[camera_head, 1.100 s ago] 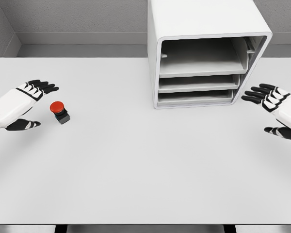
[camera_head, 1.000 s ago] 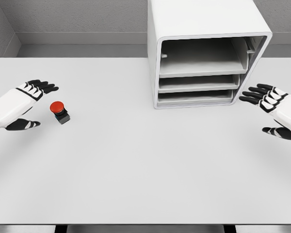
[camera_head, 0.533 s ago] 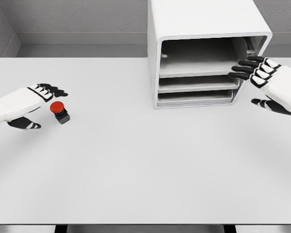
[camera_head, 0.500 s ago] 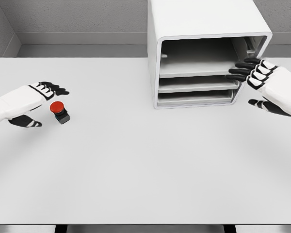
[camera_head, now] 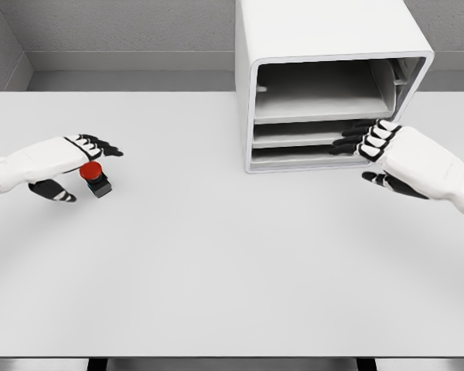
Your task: Slide open multi-storey tabletop storage cabinets and put open load switch and slide close multi-storey tabletop storage cabinets
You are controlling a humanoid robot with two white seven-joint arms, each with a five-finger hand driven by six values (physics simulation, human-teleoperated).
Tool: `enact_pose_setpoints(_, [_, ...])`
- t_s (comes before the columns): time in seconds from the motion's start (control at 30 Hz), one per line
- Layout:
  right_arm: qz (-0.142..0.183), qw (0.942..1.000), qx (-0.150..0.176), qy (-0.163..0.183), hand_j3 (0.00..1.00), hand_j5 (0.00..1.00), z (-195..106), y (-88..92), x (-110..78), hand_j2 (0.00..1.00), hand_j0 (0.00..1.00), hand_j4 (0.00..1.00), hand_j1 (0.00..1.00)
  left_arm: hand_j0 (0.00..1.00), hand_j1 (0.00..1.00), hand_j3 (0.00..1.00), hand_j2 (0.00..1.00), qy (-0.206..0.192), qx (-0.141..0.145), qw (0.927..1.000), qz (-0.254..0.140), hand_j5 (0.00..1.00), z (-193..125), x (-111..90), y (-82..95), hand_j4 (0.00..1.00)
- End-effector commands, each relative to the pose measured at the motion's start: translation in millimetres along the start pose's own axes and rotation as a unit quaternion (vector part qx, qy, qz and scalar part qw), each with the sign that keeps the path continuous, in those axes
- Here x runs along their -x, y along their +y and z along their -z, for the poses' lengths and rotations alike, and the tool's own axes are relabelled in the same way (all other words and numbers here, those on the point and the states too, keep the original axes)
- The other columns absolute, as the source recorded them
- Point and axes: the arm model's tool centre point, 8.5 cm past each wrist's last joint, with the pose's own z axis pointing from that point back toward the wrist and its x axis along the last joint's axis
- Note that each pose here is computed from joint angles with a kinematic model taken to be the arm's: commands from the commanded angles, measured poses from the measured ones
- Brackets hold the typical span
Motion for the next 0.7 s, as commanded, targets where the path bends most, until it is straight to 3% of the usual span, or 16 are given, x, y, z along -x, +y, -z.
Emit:
enact_pose_setpoints(0.0, [0.03, 0.9994, -0.016, -0.004, 0.79, 0.79, 6.5, 9.8, -4.3, 0.79, 0.79, 0.79, 0.79, 1.0, 1.0, 1.0, 1.0, 0.005, 0.017, 0.9998, -0.005, 1.0, -2.1, 5.6, -6.8, 1.0])
enact_pose_setpoints(0.17, [0.065, 0.9967, -0.041, -0.024, 0.79, 0.79, 24.2, 13.3, -9.2, 0.79, 0.79, 0.79, 0.79, 1.0, 1.0, 1.0, 1.0, 0.003, 0.025, 0.9997, 0.001, 1.0, 0.4, 7.8, -2.2, 1.0])
enact_pose_setpoints(0.27, [0.064, 0.9972, -0.031, -0.024, 0.8, 0.8, 27.5, 4.9, -5.0, 0.8, 0.8, 0.8, 0.8, 1.0, 1.0, 1.0, 1.0, -0.002, 0.025, 0.9997, 0.005, 1.0, 4.9, 6.1, 1.1, 1.0])
enact_pose_setpoints(0.43, [0.071, 0.9974, -0.014, 0.006, 0.81, 0.81, 27.9, -4.3, 22.2, 0.81, 0.81, 0.81, 0.81, 1.0, 1.0, 1.0, 1.0, -0.001, 0.033, 0.9995, 0.001, 1.0, 14.1, 11.8, 2.9, 1.0])
enact_pose_setpoints(0.67, [0.093, 0.9951, -0.013, 0.03, 0.81, 0.81, 47.3, 7.5, 47.9, 0.81, 0.81, 0.81, 0.81, 1.0, 1.0, 1.0, 1.0, -0.002, 0.046, 0.9989, -0.001, 1.0, 22.2, 14.0, -0.4, 1.0])
